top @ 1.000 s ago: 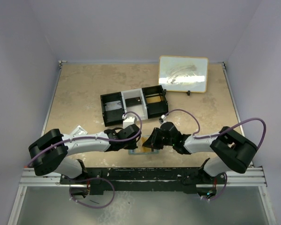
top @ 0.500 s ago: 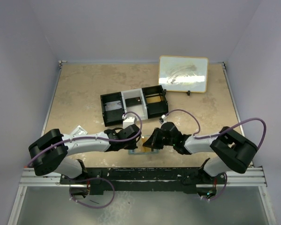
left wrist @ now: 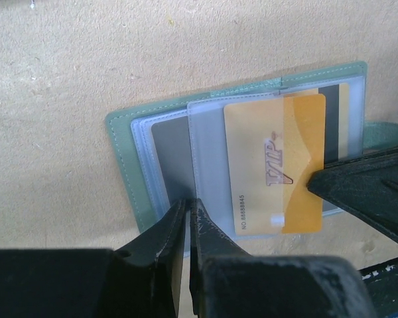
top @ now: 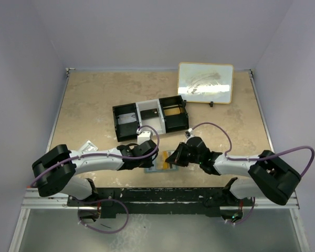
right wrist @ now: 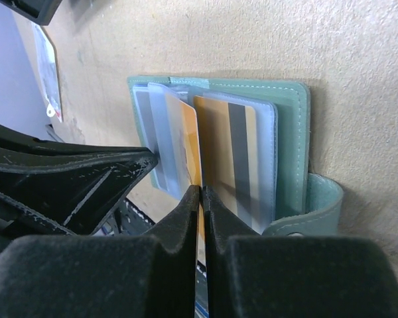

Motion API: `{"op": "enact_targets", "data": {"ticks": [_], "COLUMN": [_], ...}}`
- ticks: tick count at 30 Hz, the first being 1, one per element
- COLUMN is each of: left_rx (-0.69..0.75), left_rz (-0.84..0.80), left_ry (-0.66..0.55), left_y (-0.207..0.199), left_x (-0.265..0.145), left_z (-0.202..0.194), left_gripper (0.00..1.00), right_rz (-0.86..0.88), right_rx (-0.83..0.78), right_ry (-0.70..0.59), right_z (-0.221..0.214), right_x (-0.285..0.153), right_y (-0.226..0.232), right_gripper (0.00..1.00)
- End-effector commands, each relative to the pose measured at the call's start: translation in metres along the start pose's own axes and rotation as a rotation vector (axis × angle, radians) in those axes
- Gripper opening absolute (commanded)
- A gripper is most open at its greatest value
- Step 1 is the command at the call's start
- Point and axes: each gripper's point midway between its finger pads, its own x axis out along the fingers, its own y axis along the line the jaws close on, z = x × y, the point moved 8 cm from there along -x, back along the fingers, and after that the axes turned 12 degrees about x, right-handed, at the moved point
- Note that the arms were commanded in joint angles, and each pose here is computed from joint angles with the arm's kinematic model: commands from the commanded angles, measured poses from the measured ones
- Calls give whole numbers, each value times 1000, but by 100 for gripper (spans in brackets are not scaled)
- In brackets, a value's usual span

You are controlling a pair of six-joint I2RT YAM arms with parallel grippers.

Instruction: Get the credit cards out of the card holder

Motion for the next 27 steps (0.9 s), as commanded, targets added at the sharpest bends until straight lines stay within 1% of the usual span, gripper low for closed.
{"op": "enact_targets", "data": {"ticks": [1,5,8,10,13,16,20,22,27], "left_rx": [3,-32,-53,-56,-44,-44,-54,-44,-17], "left_rz": [17,-16,-57,-84,-115,-131,-97,-73,-5], "left_ry": [-31,-90,-131,-144,-132,-96,-57,-42,6], "left_y": [0,-4,-9,-12,-17,-20,-18,-16,-7], "left_x": [-9,-23,-33,-37,-33,-19,-5,-1,7], "left_z": [7,20,30,34,32,23,13,10,-1], "left_gripper": [6,14,20,23,25,25,22,16,6], "right_rz": [11,51,67,66,68,61,38,38,49], "right_rx": [-19,-82,-132,-134,-119,-113,-92,-80,-84], "right_ry": [-8,56,67,90,108,120,124,120,107], "right_z": [2,-1,2,1,-1,-3,-5,-5,-5], "right_x": [1,8,19,24,26,26,23,21,18], "right_y": [-2,4,11,11,7,4,-1,-2,0], "right_gripper": [6,6,5,5,5,5,5,6,8]}}
